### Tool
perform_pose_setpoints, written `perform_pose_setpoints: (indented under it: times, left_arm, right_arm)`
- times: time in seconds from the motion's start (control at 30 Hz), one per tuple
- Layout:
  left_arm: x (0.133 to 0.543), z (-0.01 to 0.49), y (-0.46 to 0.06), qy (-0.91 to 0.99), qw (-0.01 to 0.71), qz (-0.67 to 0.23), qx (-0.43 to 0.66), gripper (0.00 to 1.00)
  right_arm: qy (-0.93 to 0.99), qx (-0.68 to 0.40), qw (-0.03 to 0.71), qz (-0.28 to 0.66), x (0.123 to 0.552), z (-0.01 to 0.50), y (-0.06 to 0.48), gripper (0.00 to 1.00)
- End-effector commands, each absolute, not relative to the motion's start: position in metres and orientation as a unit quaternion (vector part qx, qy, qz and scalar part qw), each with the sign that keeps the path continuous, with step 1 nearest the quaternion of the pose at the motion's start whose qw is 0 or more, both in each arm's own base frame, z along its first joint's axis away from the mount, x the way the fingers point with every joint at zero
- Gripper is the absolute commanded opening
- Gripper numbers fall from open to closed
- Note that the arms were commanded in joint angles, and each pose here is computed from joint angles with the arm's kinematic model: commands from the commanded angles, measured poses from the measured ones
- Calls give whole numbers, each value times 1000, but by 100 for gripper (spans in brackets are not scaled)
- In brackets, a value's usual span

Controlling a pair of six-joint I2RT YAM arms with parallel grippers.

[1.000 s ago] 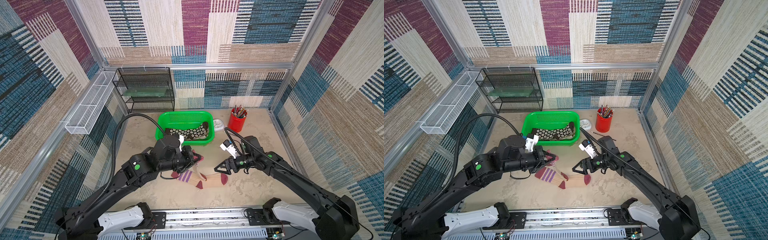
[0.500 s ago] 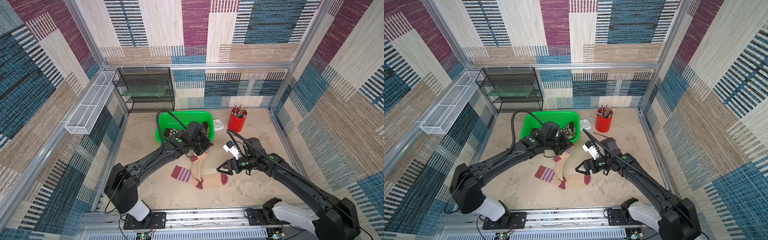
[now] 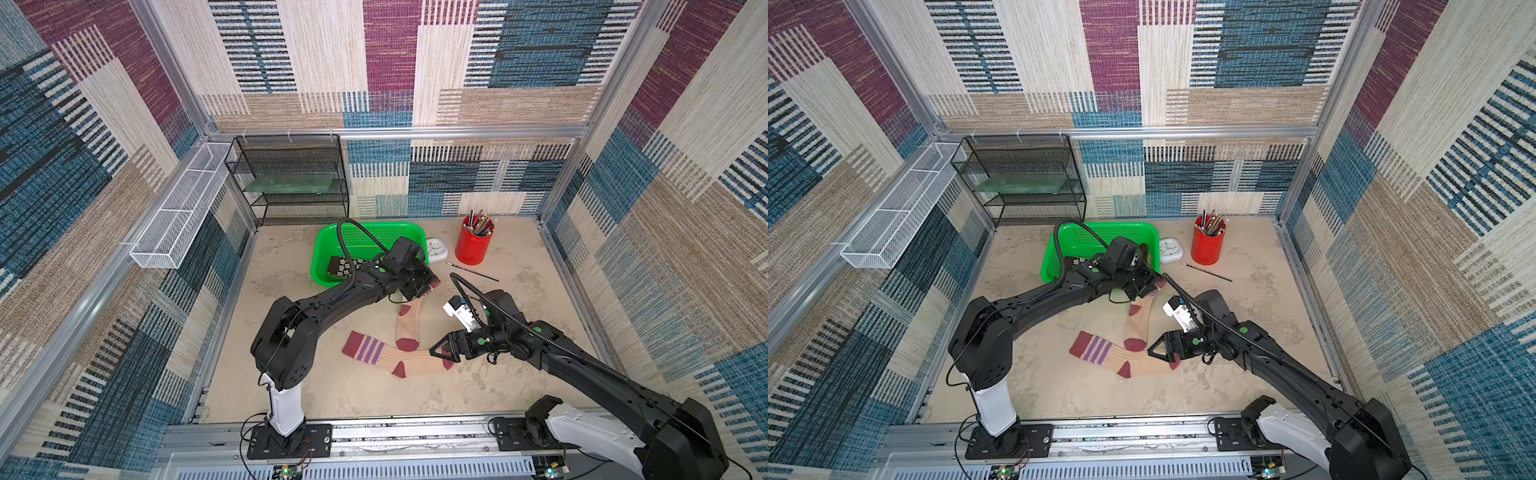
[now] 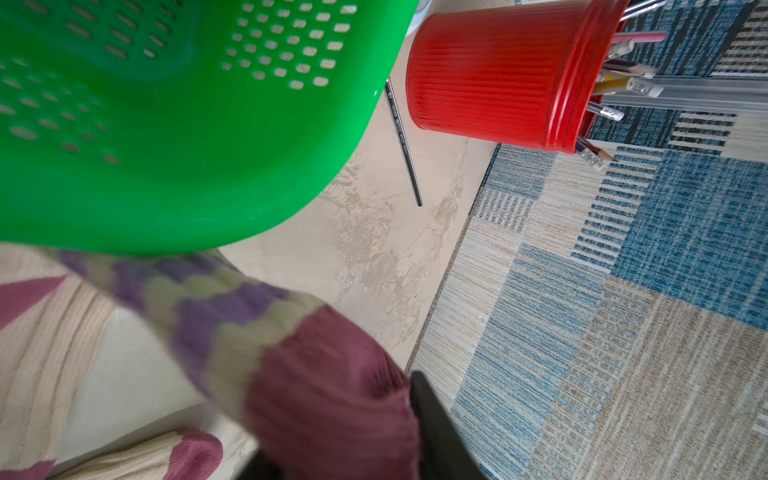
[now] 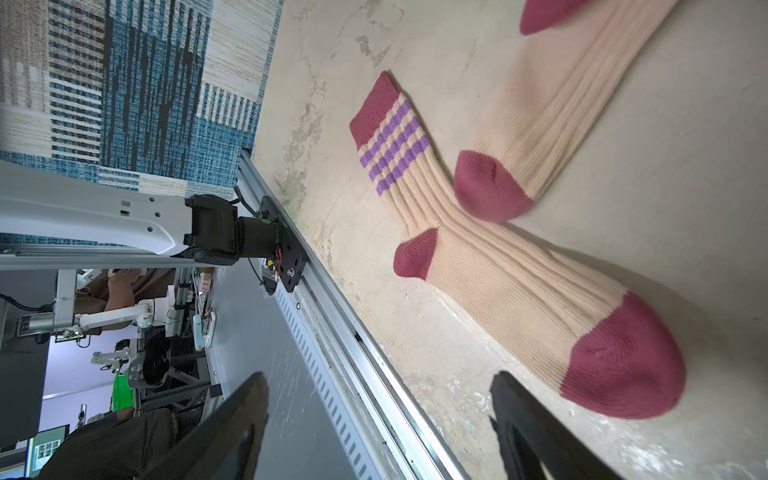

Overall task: Place the socks together as a pair
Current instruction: Flatten out the sock at the center of the board.

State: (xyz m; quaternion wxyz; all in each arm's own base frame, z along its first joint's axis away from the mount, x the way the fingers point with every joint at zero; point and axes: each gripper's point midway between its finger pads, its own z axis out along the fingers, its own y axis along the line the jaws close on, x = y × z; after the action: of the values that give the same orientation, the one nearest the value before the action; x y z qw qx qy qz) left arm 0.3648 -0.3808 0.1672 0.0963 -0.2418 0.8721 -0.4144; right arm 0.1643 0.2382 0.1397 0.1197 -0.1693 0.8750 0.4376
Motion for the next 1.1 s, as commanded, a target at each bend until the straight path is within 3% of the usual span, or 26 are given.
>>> perform_pose_setpoints:
  times: [0.0, 0.03, 0.27, 0.6, 0.97, 1.07]
  left_arm:
    - [370, 177, -382, 874, 106, -418, -225, 89]
    - [372, 182, -379, 874, 111, -417, -222, 99]
    - [377, 226, -346, 886, 153, -402, -174, 99]
    - [330, 328, -277, 875, 284, -386, -69, 99]
    - [264, 336, -166, 866, 352, -338, -107, 99]
    - [252, 331, -153, 867, 355, -331, -114, 99]
  right_arm:
    - [890, -124, 126, 420, 174, 128, 244, 85]
    - [894, -119, 125, 413, 174, 123, 247, 85]
    - [916, -94, 128, 368, 189, 107, 261, 82]
    - [957, -102, 79, 261, 204, 60, 284, 69]
    - [981, -76, 100, 145, 243, 26, 279, 53]
    - [984, -79, 89, 132, 245, 18, 280, 44]
